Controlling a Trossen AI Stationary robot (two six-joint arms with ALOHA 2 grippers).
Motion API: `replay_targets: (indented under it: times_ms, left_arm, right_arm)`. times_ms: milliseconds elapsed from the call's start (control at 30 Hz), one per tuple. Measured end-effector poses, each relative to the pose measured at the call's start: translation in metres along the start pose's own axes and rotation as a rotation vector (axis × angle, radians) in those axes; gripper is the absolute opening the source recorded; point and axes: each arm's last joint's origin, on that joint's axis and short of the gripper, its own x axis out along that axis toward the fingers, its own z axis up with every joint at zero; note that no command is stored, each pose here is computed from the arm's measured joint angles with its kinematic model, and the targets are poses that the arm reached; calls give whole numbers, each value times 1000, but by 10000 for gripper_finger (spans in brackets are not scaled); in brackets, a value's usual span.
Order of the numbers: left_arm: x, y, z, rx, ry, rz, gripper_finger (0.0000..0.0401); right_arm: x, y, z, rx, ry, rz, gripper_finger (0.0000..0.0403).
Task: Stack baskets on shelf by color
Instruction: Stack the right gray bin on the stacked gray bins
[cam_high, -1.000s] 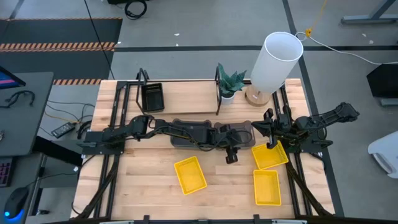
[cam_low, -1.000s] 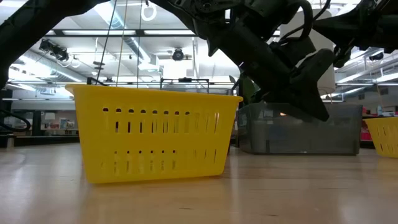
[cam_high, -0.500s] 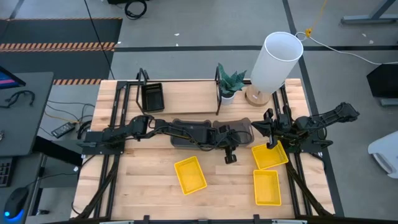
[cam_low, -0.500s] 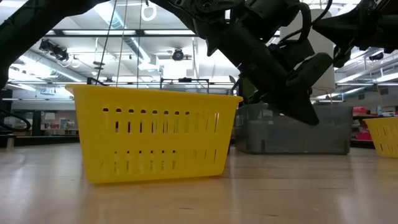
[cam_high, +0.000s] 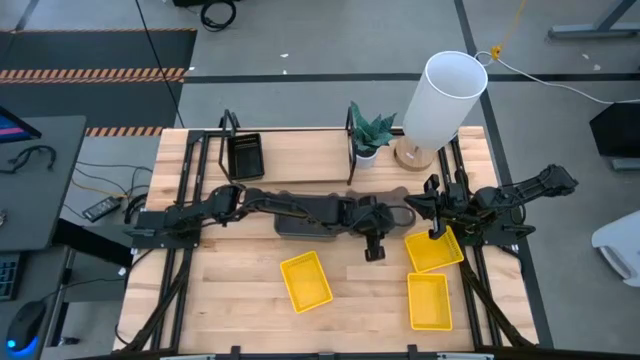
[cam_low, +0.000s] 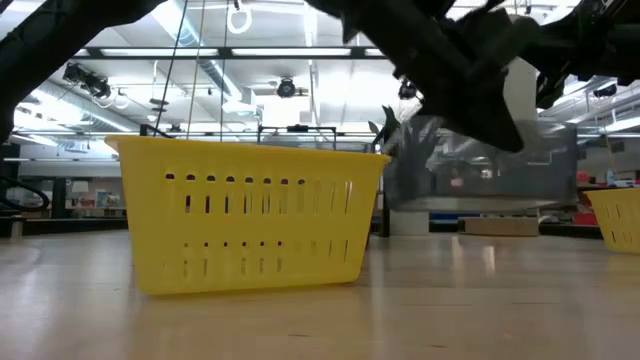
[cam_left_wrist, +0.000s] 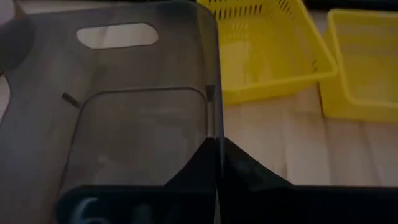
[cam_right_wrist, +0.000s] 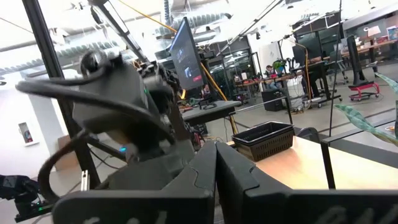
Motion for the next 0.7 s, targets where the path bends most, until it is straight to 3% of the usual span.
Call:
replay_targets:
  times_ms: [367,700]
  left_arm:
    - [-43,1,29,94,102,3,6]
    - [-61,-2,23,107,213,-21,6]
  right_arm:
    - [0,0,0,0,0,0,12]
    - [0,0,0,0,-1,0,12]
